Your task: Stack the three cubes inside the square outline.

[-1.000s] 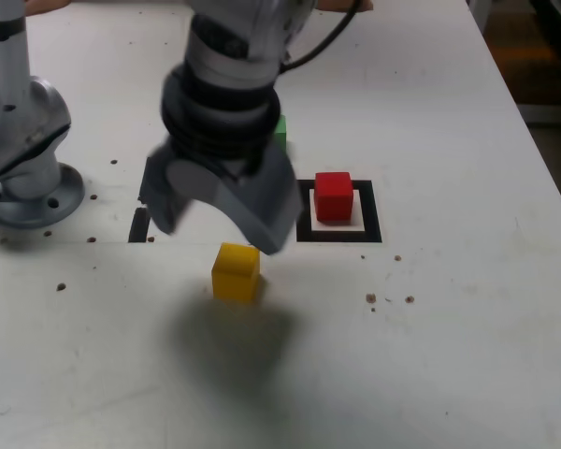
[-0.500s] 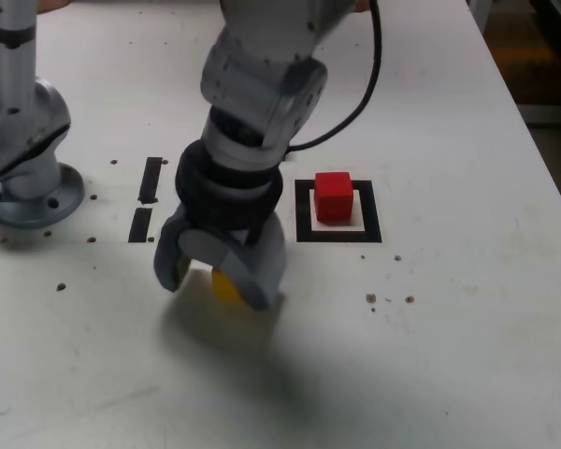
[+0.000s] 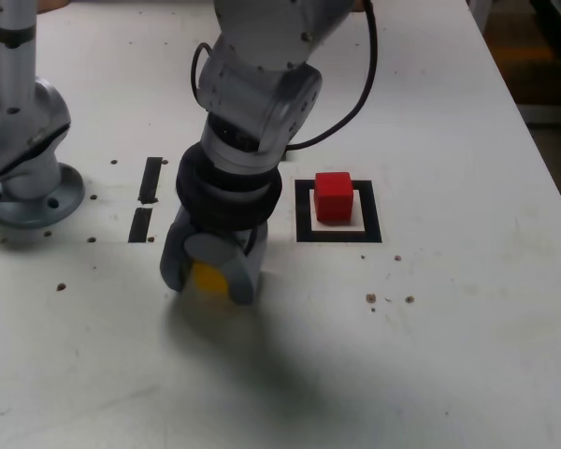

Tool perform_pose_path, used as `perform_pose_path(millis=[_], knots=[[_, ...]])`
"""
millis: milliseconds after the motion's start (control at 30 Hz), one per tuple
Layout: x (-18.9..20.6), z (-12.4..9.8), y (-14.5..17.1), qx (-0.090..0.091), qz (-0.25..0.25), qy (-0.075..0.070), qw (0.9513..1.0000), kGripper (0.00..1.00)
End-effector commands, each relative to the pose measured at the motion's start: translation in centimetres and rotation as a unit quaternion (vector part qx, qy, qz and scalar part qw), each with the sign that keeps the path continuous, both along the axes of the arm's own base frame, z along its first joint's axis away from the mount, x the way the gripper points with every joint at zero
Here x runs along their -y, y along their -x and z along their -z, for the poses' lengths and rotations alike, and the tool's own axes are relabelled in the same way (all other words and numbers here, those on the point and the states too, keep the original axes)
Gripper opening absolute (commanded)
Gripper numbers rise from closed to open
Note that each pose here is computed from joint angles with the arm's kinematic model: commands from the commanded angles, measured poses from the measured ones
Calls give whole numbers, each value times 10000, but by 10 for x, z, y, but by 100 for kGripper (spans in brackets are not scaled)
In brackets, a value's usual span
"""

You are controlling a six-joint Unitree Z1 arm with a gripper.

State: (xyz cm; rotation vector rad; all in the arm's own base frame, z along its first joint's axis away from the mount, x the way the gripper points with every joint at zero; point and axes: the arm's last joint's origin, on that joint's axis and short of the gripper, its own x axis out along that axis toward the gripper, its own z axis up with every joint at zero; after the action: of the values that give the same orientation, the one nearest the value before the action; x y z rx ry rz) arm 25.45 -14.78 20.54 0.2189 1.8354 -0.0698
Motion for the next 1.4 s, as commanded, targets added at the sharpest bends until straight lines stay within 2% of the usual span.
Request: perform_pose_path(millis=[0,133,333,400,467,567,633,767,833,1000,1067,1267,1367], knots=[[-2,-9,2,152,-52,-14,9999,18],[-9,-39,3,442,-166,-146,9988,18],[-30,-126,-18,837,-146,-487,9952,18],[-45,-151,-27,1038,-148,-485,9933,18],[-62,-167,-37,1230,-170,-423,9914,18],[-87,-173,-57,1342,-205,-335,9902,18],[-101,-164,-76,1234,-197,-363,9915,18],[-113,-132,-105,794,-266,-415,9956,18],[-116,-120,-112,647,-338,-386,9966,18],[-114,-115,-118,616,-470,-244,9967,18],[-112,-112,-118,549,-531,-196,9969,18],[-108,-86,-121,114,-763,-17,9970,18],[-106,-74,-127,-22,-809,60,9967,18]])
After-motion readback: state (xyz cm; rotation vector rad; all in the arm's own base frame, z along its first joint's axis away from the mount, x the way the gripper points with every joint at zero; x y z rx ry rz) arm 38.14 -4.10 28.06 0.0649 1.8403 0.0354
